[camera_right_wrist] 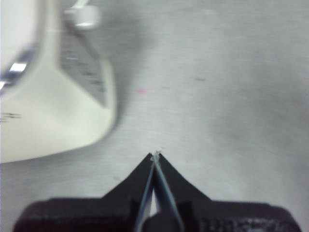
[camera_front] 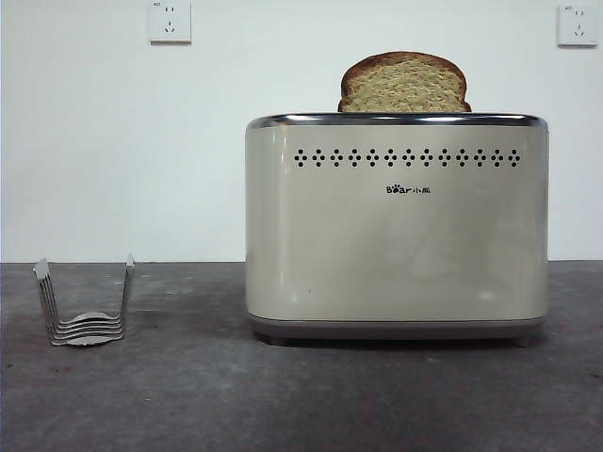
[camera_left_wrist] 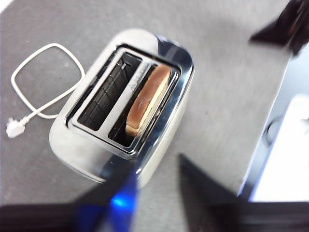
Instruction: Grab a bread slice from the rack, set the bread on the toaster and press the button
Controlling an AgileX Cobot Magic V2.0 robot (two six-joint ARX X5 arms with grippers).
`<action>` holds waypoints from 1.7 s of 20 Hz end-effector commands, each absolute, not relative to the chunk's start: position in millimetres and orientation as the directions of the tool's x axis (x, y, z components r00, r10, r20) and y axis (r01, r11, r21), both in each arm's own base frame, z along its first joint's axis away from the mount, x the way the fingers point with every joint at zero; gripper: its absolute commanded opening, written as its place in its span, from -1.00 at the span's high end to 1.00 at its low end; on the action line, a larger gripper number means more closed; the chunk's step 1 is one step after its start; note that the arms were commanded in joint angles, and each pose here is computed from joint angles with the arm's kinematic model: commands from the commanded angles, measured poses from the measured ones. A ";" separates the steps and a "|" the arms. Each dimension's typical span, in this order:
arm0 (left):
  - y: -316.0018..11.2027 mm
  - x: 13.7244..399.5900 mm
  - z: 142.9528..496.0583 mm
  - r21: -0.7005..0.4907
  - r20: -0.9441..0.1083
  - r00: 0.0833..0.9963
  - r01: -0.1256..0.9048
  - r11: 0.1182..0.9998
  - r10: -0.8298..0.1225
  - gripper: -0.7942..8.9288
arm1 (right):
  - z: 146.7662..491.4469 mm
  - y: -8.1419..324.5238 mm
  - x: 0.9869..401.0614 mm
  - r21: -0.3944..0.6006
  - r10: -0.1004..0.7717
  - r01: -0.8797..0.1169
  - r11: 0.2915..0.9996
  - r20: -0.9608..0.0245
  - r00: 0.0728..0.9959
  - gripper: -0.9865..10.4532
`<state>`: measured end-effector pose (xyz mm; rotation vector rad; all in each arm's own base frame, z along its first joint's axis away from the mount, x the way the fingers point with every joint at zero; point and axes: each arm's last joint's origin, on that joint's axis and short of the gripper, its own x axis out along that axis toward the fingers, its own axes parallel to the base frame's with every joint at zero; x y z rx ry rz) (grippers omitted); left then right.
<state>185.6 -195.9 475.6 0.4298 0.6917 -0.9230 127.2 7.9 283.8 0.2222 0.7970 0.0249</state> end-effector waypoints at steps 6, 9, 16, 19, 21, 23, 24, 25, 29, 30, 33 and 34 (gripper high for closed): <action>-159.3 147.7 505.1 -0.060 -0.606 0.469 0.779 0.624 -0.643 0.85 | 296.2 12.1 168.8 0.290 0.232 -0.027 0.957 -0.705 0.670 0.84; -147.8 127.6 508.5 -0.059 -0.583 0.458 0.800 0.597 -0.671 0.85 | 311.9 4.4 192.1 0.380 0.311 -0.058 0.923 -0.649 0.694 0.84; -117.6 100.7 465.8 -0.094 -0.668 0.447 0.743 0.663 -0.595 0.85 | 295.7 -39.1 252.7 0.700 0.625 -0.139 0.701 -0.508 0.593 0.84; -109.7 97.5 438.3 -0.064 -0.725 0.483 0.663 0.746 -0.491 0.85 | 276.3 -44.4 274.8 0.755 0.686 -0.137 0.641 -0.485 0.542 0.84; -105.5 96.5 423.0 -0.029 -0.750 0.511 0.609 0.793 -0.420 0.85 | 265.9 -46.1 286.0 0.773 0.708 -0.139 0.619 -0.473 0.524 0.84; -104.0 96.1 410.6 -0.011 -0.772 0.508 0.590 0.807 -0.382 0.85 | 257.8 -48.5 295.5 0.781 0.712 -0.121 0.613 -0.480 0.512 0.84; -103.9 96.0 406.3 -0.010 -0.780 0.501 0.588 0.809 -0.374 0.85 | 255.4 -49.6 299.6 0.783 0.713 -0.114 0.611 -0.483 0.508 0.84; -104.6 96.6 402.7 -0.008 -0.789 0.494 0.587 0.810 -0.366 0.85 | 252.3 -50.7 304.3 0.786 0.714 -0.105 0.609 -0.486 0.503 0.84; -105.4 97.3 401.4 -0.010 -0.792 0.491 0.583 0.812 -0.362 0.85 | 246.8 -49.1 317.6 0.803 0.741 -0.111 0.585 -0.474 0.476 0.84; -105.5 97.4 401.4 -0.012 -0.793 0.491 0.581 0.814 -0.362 0.85 | 246.1 -48.8 320.1 0.804 0.742 -0.111 0.584 -0.475 0.473 0.84; -105.4 97.3 401.4 -0.011 -0.792 0.491 0.581 0.814 -0.362 0.85 | 241.1 -47.8 327.3 0.817 0.760 -0.112 0.566 -0.464 0.455 0.84; -105.4 97.3 401.4 -0.012 -0.792 0.491 0.581 0.814 -0.362 0.85 | 239.1 -45.9 328.1 0.819 0.764 -0.108 0.563 -0.467 0.446 0.84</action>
